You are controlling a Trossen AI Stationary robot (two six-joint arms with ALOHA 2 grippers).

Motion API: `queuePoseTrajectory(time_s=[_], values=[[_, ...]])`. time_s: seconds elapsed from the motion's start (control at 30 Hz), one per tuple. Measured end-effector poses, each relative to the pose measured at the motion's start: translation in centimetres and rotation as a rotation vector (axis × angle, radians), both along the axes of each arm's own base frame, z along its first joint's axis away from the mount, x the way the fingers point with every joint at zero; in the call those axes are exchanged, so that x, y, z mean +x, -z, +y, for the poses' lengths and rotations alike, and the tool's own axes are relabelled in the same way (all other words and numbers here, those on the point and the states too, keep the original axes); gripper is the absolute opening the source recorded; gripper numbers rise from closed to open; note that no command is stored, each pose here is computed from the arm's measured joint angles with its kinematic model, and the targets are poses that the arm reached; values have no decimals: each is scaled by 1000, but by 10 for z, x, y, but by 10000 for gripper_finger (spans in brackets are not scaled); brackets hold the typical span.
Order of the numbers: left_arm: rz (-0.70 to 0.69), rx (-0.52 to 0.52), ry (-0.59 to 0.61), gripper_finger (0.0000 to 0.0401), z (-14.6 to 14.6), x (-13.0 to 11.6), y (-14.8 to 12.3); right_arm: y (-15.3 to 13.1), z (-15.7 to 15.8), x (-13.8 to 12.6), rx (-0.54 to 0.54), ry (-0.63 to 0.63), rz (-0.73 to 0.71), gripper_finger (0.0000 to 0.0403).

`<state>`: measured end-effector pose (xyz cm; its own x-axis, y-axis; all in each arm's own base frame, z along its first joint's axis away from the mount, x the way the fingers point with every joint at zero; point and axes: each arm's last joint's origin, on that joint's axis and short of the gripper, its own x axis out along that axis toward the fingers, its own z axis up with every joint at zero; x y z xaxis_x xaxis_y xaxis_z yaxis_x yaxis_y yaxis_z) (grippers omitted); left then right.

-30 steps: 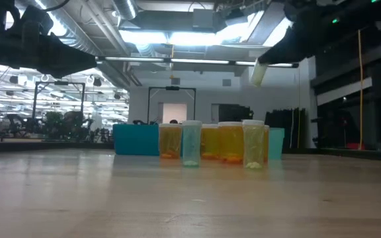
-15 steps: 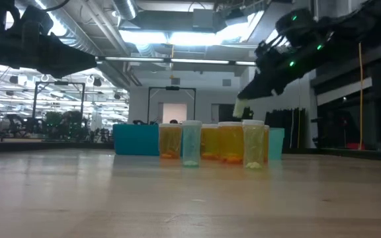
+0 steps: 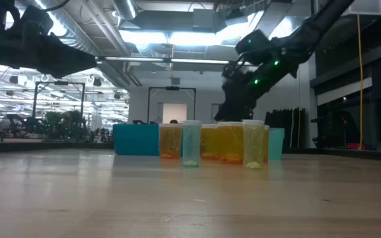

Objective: Pick and place medicine bottles into bin by pill shape (circle, oval)
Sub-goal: Put the yellow tablet bottle into the light blue bin

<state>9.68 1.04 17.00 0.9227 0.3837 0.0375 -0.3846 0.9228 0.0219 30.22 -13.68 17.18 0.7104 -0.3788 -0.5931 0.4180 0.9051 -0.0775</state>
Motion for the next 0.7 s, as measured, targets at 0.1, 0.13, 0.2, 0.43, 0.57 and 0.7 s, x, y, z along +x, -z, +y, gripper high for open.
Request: queuePoseTrajectory(time_s=[0.1, 0.13, 0.2, 0.43, 0.57, 0.7], values=[[0, 0, 0, 195, 0, 0, 0, 15, -8, 6, 29, 27, 33, 109], [0, 0, 0, 195, 0, 0, 0, 20, -11, 7, 39, 37, 45, 110], [0, 0, 0, 195, 0, 0, 0, 27, -14, 8, 51, 46, 59, 114], [0, 1, 0, 195, 0, 0, 0, 32, -16, 10, 57, 59, 47, 123], [0, 0, 0, 195, 0, 0, 0, 32, -16, 10, 44, 47, 53, 141], [-1, 0, 0, 195, 0, 0, 0, 30, -16, 10, 43, 46, 52, 167]])
